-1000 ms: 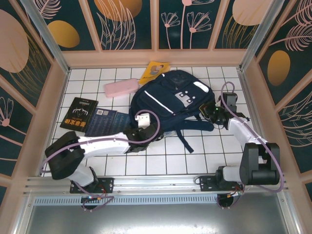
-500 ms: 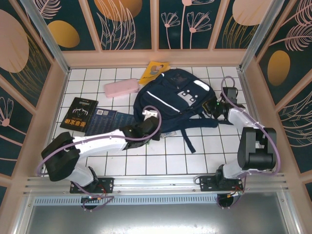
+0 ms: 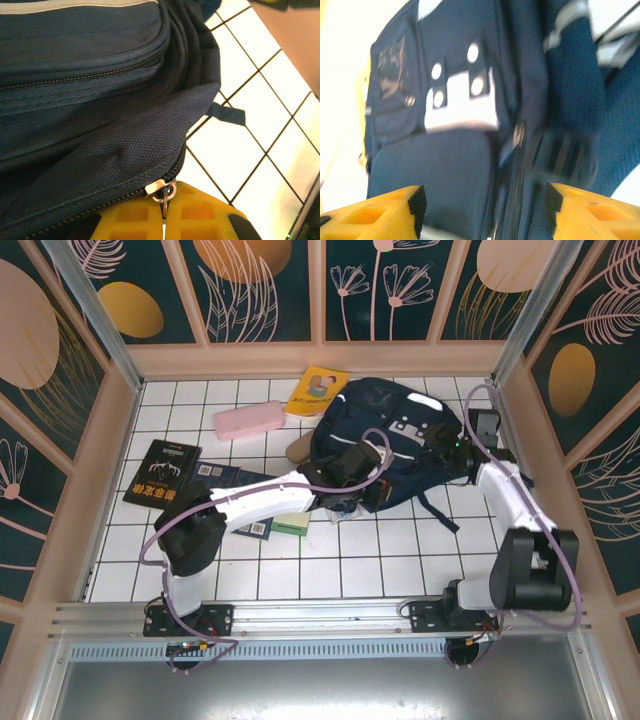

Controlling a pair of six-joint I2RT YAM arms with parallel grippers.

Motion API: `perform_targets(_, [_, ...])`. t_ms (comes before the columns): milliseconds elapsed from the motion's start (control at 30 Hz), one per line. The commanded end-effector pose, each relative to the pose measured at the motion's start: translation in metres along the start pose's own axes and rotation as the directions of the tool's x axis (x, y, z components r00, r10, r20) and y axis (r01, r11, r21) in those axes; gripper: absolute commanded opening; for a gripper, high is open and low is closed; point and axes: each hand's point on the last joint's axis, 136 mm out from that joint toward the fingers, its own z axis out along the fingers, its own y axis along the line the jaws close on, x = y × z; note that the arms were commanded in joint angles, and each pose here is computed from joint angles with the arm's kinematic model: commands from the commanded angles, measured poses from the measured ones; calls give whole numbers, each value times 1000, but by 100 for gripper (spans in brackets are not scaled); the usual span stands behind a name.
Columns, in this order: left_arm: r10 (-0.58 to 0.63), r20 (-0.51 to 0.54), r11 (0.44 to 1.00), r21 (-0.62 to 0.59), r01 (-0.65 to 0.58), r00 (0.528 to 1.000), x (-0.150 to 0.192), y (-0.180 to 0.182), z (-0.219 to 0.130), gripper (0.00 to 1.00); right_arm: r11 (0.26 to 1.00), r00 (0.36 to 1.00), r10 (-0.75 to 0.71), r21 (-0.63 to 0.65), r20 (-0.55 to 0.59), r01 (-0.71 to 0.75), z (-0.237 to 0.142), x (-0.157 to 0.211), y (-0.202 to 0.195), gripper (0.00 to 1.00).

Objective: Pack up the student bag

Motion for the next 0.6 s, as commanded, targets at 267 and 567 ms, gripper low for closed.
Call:
perform_targets(267, [103,-94,990,103,-93,990,12,-16,9,0,987,959,152,-12,-240,-159,-14,121,-15,62])
perform_targets(567, [86,-107,993,88,-77,991,21,-9,5,0,978,965,183,133,-188,-160,-23,136,-42,64])
